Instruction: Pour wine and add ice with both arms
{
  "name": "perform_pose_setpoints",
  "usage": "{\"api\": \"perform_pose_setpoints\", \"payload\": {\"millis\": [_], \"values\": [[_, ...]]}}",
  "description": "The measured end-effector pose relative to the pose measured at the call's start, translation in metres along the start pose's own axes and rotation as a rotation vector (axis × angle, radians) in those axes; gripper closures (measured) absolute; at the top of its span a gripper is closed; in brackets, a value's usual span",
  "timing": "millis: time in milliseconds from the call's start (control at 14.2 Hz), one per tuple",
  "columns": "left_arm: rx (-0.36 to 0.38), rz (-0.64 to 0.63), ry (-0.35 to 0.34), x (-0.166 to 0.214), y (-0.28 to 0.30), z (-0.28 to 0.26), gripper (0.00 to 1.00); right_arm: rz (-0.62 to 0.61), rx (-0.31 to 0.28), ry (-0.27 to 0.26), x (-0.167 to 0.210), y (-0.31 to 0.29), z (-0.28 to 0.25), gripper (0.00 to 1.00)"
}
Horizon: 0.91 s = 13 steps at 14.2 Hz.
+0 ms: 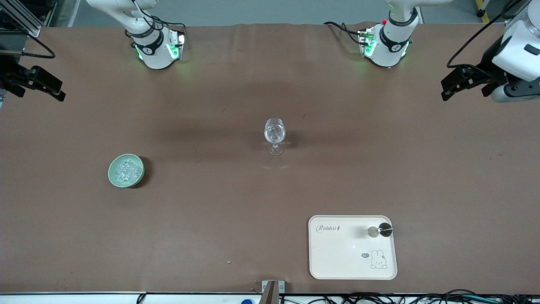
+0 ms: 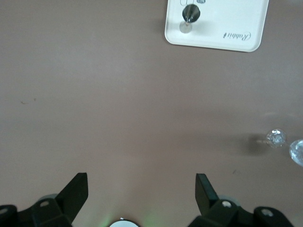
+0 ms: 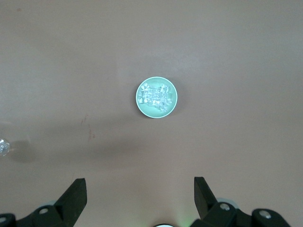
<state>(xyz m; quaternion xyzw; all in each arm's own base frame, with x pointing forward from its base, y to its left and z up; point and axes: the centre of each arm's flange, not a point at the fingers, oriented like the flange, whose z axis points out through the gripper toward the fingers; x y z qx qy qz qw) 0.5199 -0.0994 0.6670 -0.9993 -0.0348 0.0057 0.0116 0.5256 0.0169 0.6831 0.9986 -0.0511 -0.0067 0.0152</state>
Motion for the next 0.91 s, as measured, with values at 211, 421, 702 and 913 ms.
{"api": "perform_pose_setpoints", "payload": {"millis": [211, 421, 702, 913], "values": [[0.005, 0.005, -0.003, -0.017, -0.001, -0.001, 0.0, -0.063, 0.013, 0.009, -0.004, 0.003, -0.005, 0.0], [0.007, 0.038, 0.006, -0.026, -0.009, -0.006, 0.0, -0.118, 0.016, 0.008, -0.003, 0.009, -0.004, 0.0], [0.006, 0.062, 0.009, -0.026, -0.012, -0.007, 0.0, -0.122, 0.019, 0.021, 0.0, 0.017, -0.005, 0.0], [0.003, 0.061, 0.016, -0.024, -0.012, -0.009, 0.0, -0.122, 0.02, 0.022, 0.0, 0.017, -0.005, 0.0]]}}
